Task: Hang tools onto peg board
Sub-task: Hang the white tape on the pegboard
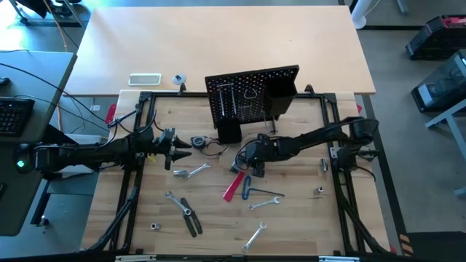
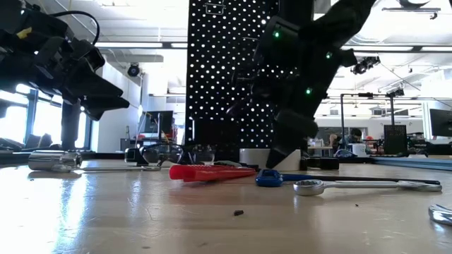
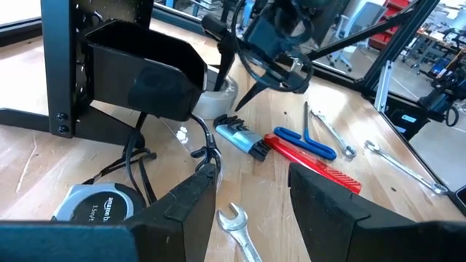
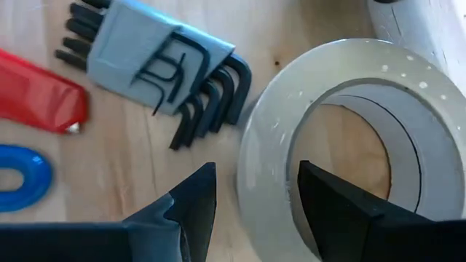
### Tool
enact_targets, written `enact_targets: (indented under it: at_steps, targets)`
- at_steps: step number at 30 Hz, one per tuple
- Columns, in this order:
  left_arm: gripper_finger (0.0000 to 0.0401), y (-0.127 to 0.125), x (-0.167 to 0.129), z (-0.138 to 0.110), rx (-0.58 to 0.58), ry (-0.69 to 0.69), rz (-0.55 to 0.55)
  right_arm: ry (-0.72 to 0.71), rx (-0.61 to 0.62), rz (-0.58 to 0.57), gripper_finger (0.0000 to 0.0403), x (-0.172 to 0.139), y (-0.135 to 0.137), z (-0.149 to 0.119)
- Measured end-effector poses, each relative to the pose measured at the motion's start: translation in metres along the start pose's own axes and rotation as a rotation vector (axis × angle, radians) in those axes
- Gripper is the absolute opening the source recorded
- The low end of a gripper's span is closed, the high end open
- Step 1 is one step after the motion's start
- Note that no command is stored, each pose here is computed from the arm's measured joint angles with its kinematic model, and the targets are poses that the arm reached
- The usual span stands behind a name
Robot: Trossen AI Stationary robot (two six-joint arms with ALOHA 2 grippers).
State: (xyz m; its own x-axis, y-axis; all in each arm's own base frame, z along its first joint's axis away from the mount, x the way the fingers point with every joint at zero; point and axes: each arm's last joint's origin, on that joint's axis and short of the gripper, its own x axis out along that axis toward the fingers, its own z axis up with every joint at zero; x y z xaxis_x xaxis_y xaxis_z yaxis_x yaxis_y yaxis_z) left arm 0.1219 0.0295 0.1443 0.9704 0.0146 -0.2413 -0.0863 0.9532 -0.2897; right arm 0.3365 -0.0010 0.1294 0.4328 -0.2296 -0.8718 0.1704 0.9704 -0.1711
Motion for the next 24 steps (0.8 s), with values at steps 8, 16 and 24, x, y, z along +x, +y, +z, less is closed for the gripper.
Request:
enact_targets:
  at_steps: [8, 16, 24]
  targets:
    - [0.0163, 0.0, 0.0, 0.0, 0.0, 0.001, 0.0, 0.005, 0.049, 0.015, 0.0113, -0.001, 0.014, -0.003]
    - [0.0163, 0.0, 0.0, 0.0, -0.001, 0.002, 0.0, -0.007, 0.018, 0.032, 0.0078, -0.007, 0.036, -0.006]
    - [0.0163, 0.0, 0.0, 0.0, -0.001, 0.002, 0.001, 0.001, -0.039, -0.063, 0.0078, -0.016, 0.055, -0.015]
